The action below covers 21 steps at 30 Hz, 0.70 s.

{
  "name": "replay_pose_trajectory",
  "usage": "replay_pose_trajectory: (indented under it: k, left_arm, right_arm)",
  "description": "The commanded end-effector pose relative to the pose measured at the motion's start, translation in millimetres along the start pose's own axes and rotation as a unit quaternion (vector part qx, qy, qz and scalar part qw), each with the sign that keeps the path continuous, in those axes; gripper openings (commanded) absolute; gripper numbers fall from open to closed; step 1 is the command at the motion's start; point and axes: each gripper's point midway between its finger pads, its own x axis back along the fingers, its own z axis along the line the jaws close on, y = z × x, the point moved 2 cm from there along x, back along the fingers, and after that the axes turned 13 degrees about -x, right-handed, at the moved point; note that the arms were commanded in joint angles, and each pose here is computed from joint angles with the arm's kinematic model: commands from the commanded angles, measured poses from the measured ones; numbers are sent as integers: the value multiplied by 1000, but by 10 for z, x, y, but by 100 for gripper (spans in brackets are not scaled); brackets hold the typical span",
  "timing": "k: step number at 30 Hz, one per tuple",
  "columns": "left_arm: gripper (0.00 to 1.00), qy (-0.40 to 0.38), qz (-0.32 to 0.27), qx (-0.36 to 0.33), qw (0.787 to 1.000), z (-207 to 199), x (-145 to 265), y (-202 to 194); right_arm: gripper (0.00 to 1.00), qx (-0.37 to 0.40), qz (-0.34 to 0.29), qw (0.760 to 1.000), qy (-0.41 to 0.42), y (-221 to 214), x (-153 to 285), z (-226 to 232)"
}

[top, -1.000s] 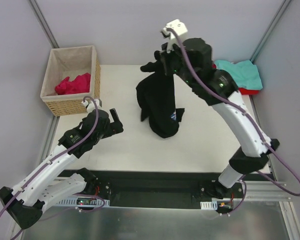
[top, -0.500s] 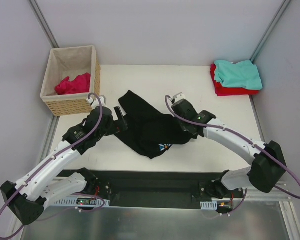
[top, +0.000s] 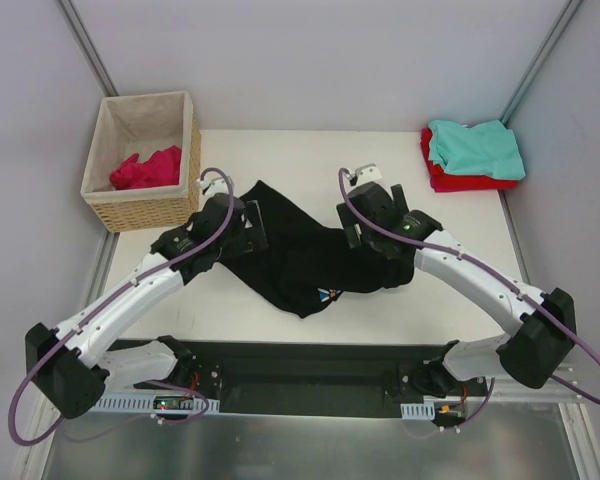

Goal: Fold and stack the t-shirts

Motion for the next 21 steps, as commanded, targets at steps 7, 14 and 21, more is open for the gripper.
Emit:
replay_pose_trajectory:
  k: [7,14,21]
  left_arm:
    - [99,18,14,23,999,66,-367,103]
    - [99,55,48,50,996,362,-622,-100]
    - [99,64,69,60,994,371,-888,-140]
  right_arm:
    - [96,6,8,990,141,413,-61,781]
    - [96,10,68,985,160,-53,-493,1074]
    - [96,18,78,984,161,-165,-642,1145]
